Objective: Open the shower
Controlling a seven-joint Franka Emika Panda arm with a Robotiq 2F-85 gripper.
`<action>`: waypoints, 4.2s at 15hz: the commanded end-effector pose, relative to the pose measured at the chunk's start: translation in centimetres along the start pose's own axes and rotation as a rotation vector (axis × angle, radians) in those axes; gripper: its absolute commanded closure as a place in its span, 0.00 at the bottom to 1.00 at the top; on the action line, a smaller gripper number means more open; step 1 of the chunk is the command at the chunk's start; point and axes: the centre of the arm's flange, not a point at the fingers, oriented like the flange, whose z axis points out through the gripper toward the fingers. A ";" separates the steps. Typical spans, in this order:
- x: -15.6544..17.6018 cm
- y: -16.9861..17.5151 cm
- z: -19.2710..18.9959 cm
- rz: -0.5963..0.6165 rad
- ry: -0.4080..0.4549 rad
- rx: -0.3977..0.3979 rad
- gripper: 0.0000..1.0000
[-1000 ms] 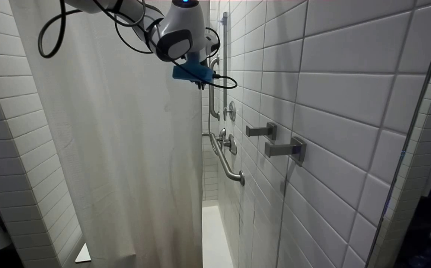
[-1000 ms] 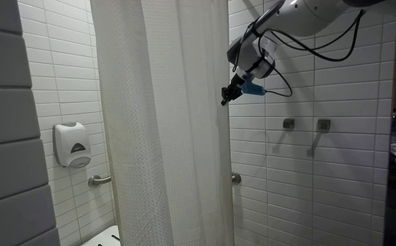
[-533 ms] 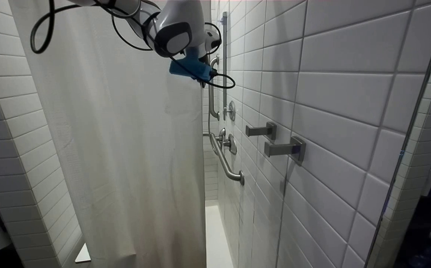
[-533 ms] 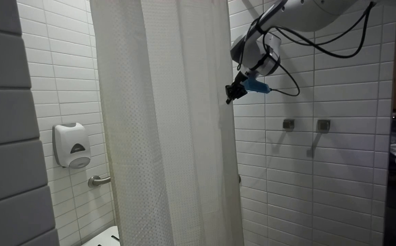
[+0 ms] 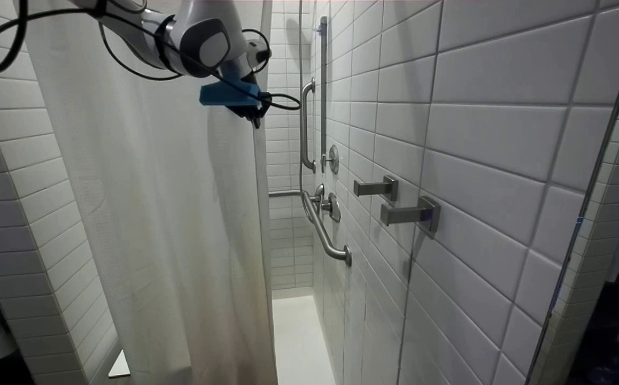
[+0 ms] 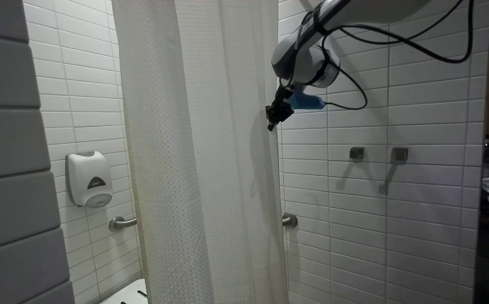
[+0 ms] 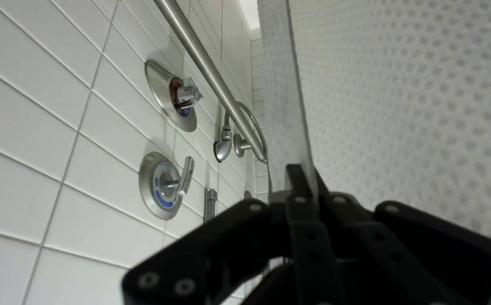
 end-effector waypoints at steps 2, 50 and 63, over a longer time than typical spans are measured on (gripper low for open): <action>-2.4 -5.0 -2.2 -0.147 -0.061 0.004 1.00; -10.9 -43.5 -2.7 -1.196 0.021 -0.518 1.00; -14.8 -45.1 -3.4 -1.330 0.072 -0.572 0.70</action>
